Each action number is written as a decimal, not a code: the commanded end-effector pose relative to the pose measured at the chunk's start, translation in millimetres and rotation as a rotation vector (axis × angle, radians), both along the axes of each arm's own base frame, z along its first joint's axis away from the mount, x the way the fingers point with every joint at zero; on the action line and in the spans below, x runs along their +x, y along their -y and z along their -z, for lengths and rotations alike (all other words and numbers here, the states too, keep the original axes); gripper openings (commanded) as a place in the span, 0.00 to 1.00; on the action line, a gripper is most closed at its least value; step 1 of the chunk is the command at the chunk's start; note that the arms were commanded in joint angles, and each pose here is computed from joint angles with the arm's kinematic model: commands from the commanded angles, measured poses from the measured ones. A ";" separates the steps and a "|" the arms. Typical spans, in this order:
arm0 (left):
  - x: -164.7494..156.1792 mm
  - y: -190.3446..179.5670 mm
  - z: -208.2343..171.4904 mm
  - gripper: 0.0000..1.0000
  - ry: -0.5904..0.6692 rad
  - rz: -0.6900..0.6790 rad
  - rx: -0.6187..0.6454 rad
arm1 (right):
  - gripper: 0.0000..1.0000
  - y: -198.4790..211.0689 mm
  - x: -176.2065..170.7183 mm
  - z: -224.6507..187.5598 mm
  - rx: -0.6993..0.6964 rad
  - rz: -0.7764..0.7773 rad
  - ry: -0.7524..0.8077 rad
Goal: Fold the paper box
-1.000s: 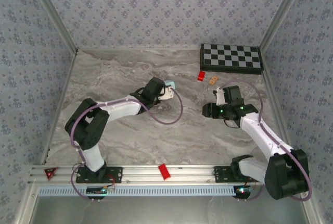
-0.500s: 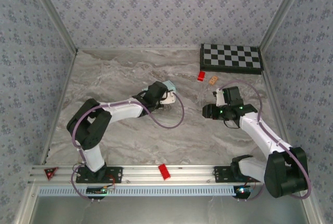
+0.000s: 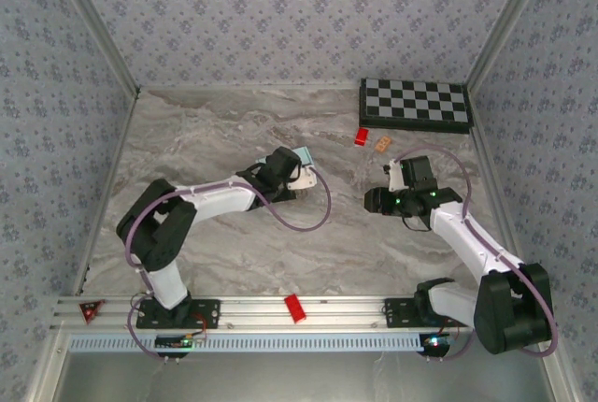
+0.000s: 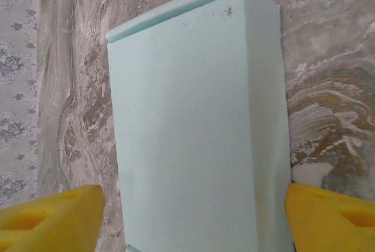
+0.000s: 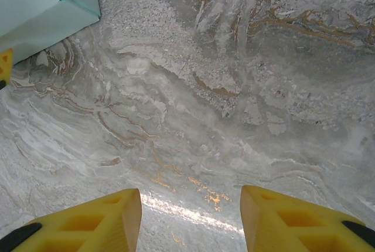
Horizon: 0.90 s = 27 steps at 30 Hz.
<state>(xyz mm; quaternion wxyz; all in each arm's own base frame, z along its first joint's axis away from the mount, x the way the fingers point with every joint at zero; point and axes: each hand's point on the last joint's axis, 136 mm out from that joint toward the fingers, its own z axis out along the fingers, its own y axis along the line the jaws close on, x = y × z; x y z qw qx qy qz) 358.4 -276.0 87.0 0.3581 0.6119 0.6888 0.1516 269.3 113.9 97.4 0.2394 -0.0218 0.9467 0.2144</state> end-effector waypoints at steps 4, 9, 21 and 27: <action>-12.4 6.9 -44.5 0.82 -0.001 -0.002 -0.163 | 0.49 6.9 0.4 7.0 -0.013 0.032 -0.019; 1.2 -22.0 -76.7 0.83 0.065 -0.194 -0.290 | 0.50 13.2 4.9 6.9 -0.028 0.059 -0.016; 7.9 -152.7 -105.6 0.83 0.131 -0.717 -0.594 | 0.50 60.7 30.7 -1.7 -0.192 0.239 0.067; -1.0 -209.9 -104.0 0.85 0.184 -0.942 -0.721 | 0.50 87.9 44.8 -7.4 -0.255 0.340 0.120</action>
